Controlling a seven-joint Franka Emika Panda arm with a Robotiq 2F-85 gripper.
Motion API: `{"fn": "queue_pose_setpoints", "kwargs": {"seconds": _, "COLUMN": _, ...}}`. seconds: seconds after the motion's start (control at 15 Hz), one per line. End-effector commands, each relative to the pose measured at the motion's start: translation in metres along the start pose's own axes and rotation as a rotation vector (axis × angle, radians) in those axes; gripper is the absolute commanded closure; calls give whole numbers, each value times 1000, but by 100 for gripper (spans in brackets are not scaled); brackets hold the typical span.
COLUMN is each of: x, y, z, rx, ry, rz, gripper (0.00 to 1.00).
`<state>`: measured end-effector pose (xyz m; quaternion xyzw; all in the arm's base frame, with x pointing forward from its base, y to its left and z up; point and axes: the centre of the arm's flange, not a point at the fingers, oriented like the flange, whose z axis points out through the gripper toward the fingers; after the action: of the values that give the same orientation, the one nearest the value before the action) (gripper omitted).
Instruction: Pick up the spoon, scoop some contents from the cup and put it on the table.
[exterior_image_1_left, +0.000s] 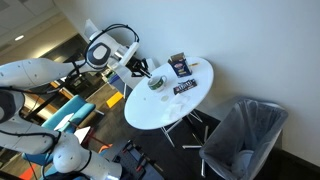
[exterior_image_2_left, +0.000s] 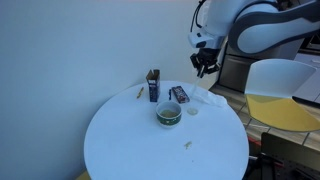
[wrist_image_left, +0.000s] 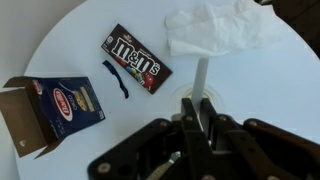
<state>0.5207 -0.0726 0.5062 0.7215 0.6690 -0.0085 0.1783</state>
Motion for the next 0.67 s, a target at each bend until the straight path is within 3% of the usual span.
{"fn": "queue_pose_setpoints", "kwargs": {"seconds": 0.0, "x": 6, "y": 5, "z": 5, "rx": 5, "ry": 1, "rz": -9, "gripper": 88}}
{"fn": "queue_pose_setpoints", "kwargs": {"seconds": 0.2, "x": 9, "y": 13, "z": 9, "rx": 7, "ry": 0, "rz": -13, "gripper": 88}}
{"fn": "queue_pose_setpoints", "kwargs": {"seconds": 0.27, "x": 9, "y": 14, "z": 8, "rx": 4, "ry": 0, "rz": -12, "gripper": 97}}
{"fn": "queue_pose_setpoints", "kwargs": {"seconds": 0.6, "x": 34, "y": 28, "z": 1, "rx": -60, "ry": -27, "rz": -139, "gripper": 97}}
